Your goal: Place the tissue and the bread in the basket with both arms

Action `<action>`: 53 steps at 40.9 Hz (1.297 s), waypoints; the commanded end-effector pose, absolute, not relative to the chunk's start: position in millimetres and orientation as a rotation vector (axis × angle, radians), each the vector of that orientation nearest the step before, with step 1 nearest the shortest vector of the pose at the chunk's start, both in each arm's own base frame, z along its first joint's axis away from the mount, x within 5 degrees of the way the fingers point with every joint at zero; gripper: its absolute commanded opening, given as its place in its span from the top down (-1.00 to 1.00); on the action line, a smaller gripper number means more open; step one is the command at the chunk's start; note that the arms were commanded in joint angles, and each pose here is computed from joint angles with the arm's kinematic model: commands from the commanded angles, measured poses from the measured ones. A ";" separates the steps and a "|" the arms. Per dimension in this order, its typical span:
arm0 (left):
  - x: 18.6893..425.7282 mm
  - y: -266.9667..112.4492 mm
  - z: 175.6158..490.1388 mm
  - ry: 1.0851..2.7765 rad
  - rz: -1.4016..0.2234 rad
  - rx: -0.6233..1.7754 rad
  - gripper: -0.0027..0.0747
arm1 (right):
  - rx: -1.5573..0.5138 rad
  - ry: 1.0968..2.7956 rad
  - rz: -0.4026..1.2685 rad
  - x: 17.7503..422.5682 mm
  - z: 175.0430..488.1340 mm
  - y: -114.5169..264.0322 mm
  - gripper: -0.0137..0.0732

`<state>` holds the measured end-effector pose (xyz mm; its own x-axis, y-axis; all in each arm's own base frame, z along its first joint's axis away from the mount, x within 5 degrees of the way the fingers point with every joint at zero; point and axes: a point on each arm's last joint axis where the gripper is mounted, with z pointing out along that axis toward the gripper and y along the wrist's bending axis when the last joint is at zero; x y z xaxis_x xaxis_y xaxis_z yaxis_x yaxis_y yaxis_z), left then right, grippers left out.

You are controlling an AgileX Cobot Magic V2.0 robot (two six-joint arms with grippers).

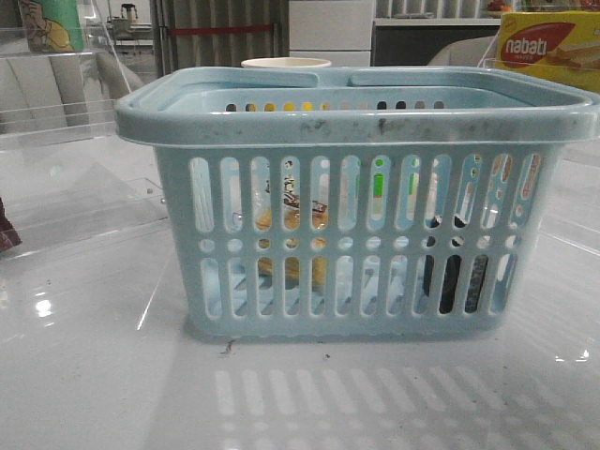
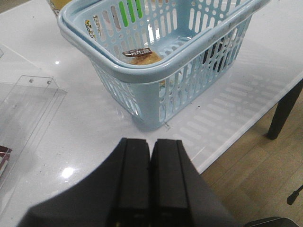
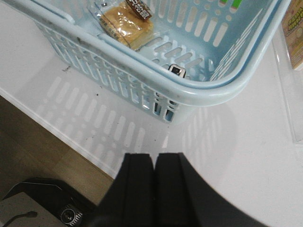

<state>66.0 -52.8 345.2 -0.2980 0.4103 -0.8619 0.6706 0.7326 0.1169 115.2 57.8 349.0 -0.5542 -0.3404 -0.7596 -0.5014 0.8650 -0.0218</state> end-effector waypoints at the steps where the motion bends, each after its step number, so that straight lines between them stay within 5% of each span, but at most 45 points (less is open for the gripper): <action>1: 67.2 -55.1 359.7 1.843 -0.369 0.782 0.70 | -0.582 2.121 0.242 117.8 362.1 57.1 0.56; 19: 59.9 -37.5 349.4 1.777 -0.297 0.633 0.70 | -0.582 2.121 0.242 117.8 362.1 57.1 0.56; 39: 51.3 -5.1 240.1 1.445 0.006 0.147 0.70 | -0.582 2.121 0.242 117.8 362.1 57.1 0.56; 53: 53.9 -1.1 214.5 1.439 0.006 0.037 0.70 | -0.582 2.122 0.242 117.7 362.1 57.1 0.56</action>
<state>56.3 -1.8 204.1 0.0144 0.0510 -0.9986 0.0273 0.9983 0.0513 115.2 57.8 349.0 -0.5541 -0.3407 -0.7596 -0.5013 0.8650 -0.0222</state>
